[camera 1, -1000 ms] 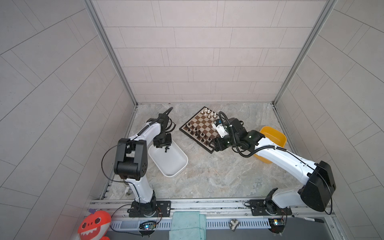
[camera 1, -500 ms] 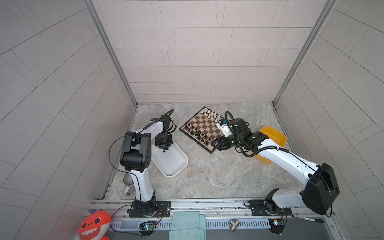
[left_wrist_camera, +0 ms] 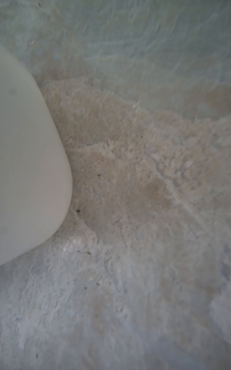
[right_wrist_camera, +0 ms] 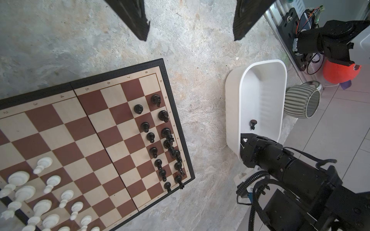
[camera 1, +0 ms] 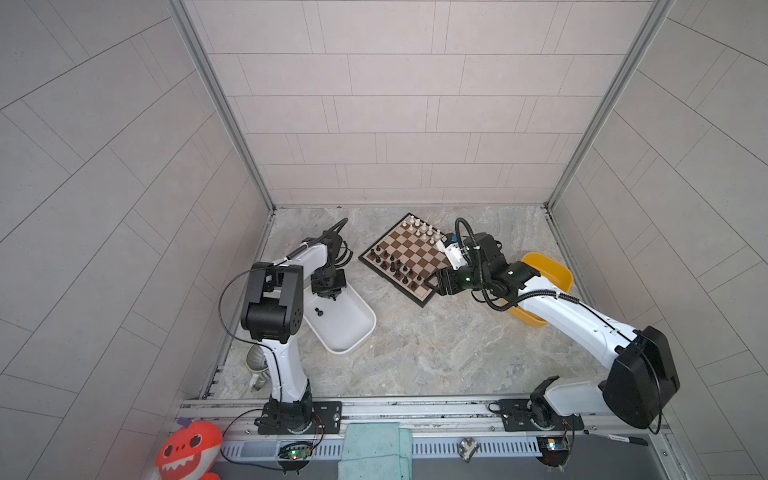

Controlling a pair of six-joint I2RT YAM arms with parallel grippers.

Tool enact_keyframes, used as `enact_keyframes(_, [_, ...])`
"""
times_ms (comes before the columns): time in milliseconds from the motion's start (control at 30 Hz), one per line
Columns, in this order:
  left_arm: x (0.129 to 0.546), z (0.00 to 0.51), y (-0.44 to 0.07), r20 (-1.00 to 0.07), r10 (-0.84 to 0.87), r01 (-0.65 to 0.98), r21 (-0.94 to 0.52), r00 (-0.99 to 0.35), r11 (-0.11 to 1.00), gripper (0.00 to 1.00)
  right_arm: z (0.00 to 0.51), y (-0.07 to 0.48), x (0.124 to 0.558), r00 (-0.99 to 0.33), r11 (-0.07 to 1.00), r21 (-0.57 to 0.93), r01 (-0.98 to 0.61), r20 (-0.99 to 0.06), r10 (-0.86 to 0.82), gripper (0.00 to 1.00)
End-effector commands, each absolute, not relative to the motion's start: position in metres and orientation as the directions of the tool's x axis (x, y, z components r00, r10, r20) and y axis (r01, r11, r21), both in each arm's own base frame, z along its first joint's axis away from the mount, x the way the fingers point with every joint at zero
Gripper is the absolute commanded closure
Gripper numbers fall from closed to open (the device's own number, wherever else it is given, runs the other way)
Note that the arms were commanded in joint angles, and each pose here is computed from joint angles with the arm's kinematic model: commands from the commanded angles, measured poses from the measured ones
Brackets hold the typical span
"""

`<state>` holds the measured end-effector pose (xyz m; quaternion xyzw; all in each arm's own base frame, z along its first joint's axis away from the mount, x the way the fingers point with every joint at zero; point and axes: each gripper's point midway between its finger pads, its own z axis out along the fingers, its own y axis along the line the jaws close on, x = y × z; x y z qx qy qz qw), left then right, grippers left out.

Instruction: Set up the chess pieces on the board

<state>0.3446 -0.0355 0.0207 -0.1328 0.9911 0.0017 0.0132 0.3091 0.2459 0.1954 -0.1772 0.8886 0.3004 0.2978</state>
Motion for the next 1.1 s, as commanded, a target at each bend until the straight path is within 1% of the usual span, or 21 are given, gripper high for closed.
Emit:
enact_keyframes(0, [0.348,0.041,-0.045,-0.067,-0.29,-0.285,-0.076,-0.955,0.956,0.76,0.195,0.246,0.307,-0.764,0.749,0.444,-0.492,-0.633,-0.127,0.32])
enact_keyframes(100, [0.349,0.047,-0.041,-0.07,-0.313,-0.31,-0.05,-0.947,0.949,0.76,0.195,0.247,0.307,-0.767,0.746,0.45,-0.491,-0.63,-0.125,0.33])
enact_keyframes(233, [0.353,0.054,-0.045,-0.071,-0.325,-0.32,-0.073,-0.943,0.944,0.79,0.191,0.246,0.308,-0.767,0.748,0.445,-0.492,-0.629,-0.129,0.33])
enact_keyframes(333, [0.348,0.062,-0.05,-0.065,-0.361,-0.352,-0.116,-0.93,0.929,0.79,0.187,0.253,0.306,-0.771,0.726,0.466,-0.506,-0.622,-0.138,0.33])
enact_keyframes(433, [0.338,0.068,-0.061,-0.039,-0.427,-0.413,-0.187,-0.904,0.891,0.79,0.187,0.272,0.302,-0.763,0.686,0.488,-0.539,-0.628,-0.153,0.33])
enact_keyframes(533, [0.329,0.07,-0.067,-0.008,-0.504,-0.486,-0.254,-0.863,0.836,0.79,0.191,0.303,0.294,-0.743,0.621,0.511,-0.594,-0.645,-0.178,0.34])
enact_keyframes(733, [0.317,0.074,-0.083,0.106,-0.608,-0.594,-0.398,-0.787,0.699,0.79,0.188,0.369,0.285,-0.685,0.516,0.51,-0.688,-0.691,-0.23,0.37])
enact_keyframes(833, [0.315,0.087,-0.084,0.136,-0.644,-0.624,-0.458,-0.753,0.633,0.79,0.176,0.396,0.285,-0.67,0.483,0.51,-0.712,-0.7,-0.248,0.38])
enact_keyframes(967, [0.314,0.108,-0.09,0.181,-0.669,-0.638,-0.548,-0.721,0.54,0.79,0.168,0.43,0.287,-0.671,0.418,0.55,-0.723,-0.705,-0.231,0.42])
enact_keyframes(1067, [0.317,0.126,-0.09,0.196,-0.681,-0.634,-0.603,-0.706,0.484,0.8,0.165,0.452,0.292,-0.682,0.39,0.579,-0.716,-0.7,-0.212,0.43])
